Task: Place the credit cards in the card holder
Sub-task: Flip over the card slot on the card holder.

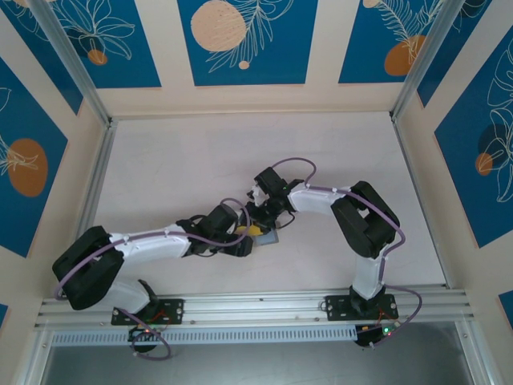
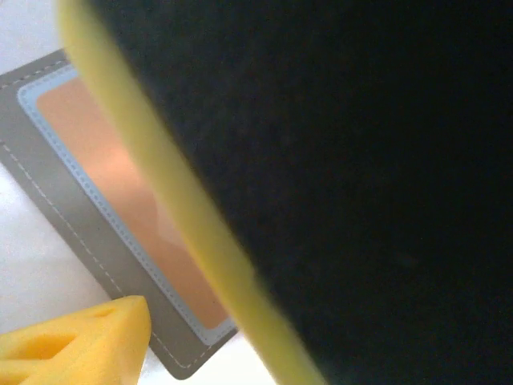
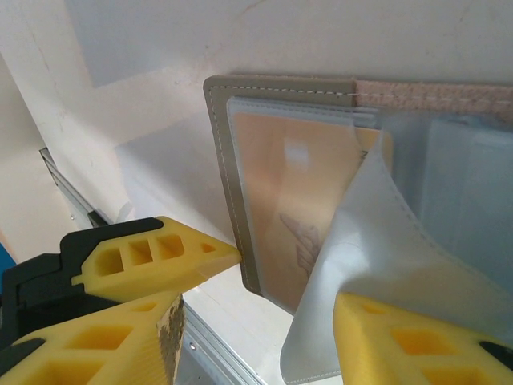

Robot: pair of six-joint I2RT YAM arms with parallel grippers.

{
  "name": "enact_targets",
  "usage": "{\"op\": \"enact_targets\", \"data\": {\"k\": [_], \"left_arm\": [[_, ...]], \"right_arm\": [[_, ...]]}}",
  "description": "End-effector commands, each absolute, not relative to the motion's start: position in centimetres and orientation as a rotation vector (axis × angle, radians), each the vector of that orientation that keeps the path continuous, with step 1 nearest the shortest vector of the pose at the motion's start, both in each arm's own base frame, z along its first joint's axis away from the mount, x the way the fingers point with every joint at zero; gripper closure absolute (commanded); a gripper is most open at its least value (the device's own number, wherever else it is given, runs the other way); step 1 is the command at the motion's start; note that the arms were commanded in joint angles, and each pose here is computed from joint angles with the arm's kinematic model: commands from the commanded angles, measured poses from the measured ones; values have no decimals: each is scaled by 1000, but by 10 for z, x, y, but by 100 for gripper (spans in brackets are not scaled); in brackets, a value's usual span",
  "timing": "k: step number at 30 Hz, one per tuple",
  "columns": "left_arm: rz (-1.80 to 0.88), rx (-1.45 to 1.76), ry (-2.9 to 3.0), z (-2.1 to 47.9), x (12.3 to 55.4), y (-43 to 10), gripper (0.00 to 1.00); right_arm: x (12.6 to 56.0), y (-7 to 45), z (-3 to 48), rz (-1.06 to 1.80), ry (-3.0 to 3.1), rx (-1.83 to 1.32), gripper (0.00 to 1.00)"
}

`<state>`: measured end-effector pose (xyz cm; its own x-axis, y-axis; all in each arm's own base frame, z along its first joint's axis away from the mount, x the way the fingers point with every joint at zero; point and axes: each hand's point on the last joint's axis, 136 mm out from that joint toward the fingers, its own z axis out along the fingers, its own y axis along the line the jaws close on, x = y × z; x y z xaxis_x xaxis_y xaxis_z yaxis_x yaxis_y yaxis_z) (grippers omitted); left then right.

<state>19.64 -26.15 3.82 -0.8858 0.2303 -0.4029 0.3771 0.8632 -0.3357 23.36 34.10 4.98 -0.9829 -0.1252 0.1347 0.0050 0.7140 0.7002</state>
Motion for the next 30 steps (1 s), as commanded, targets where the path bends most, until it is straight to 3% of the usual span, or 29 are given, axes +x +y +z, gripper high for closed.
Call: {"op": "enact_targets", "data": {"k": [1, 12, 30], "left_arm": [[-487, 505, 2682, 30, 197, -260, 26], [-318, 509, 2588, 34, 205, -253, 26], [-223, 500, 2614, 14, 203, -241, 27]], "right_arm": [[232, 348, 53, -1152, -2687, 102, 47], [233, 347, 56, -1164, -2677, 108, 47], [271, 355, 112, -1271, -2714, 204, 41]]}}
